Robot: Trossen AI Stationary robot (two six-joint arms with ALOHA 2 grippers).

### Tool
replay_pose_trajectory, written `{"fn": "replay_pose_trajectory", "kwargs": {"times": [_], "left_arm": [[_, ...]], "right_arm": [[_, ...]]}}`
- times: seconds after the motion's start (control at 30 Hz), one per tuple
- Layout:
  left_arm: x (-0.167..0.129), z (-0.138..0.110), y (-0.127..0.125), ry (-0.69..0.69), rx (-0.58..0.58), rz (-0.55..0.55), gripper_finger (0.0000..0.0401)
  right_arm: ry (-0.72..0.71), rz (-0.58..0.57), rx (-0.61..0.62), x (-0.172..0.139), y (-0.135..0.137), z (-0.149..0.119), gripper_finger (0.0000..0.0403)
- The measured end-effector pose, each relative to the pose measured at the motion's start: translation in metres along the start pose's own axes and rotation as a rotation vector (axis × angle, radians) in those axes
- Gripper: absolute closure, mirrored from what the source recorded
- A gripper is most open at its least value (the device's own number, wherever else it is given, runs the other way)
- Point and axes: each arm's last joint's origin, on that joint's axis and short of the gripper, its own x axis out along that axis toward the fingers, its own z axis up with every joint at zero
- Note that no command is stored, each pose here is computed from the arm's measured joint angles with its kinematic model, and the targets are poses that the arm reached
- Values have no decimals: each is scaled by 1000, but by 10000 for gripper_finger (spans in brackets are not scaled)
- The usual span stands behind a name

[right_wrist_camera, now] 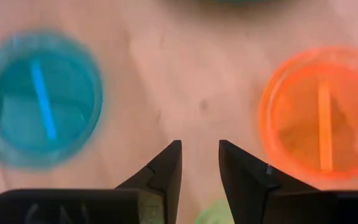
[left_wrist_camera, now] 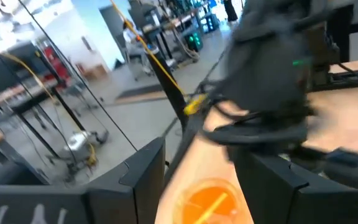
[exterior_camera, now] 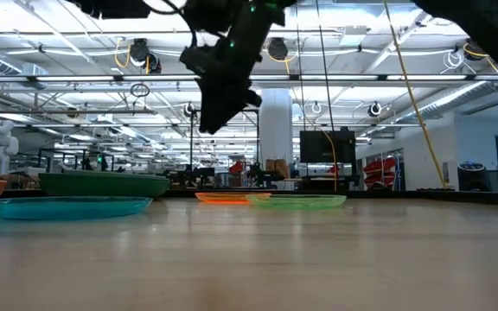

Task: Stack plastic plates
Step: Stack the dark orange plate on top of the light blue plate

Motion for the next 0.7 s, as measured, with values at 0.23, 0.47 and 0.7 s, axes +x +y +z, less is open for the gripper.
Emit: {"fn": "replay_pose_trajectory", "kwargs": {"times": [0.23, 0.47, 0.7], "left_arm": [[-1, -12, -4, 115, -131, -29, 208], [-4, -29, -8, 288, -261, -64, 208], [-7, -40, -11, 406, -341, -72, 208]], "right_arm": [[194, -38, -124, -8, 47, -38, 303], [379, -89, -207, -19, 70, -70, 303], [421, -100, -235, -23, 83, -81, 303]]}}
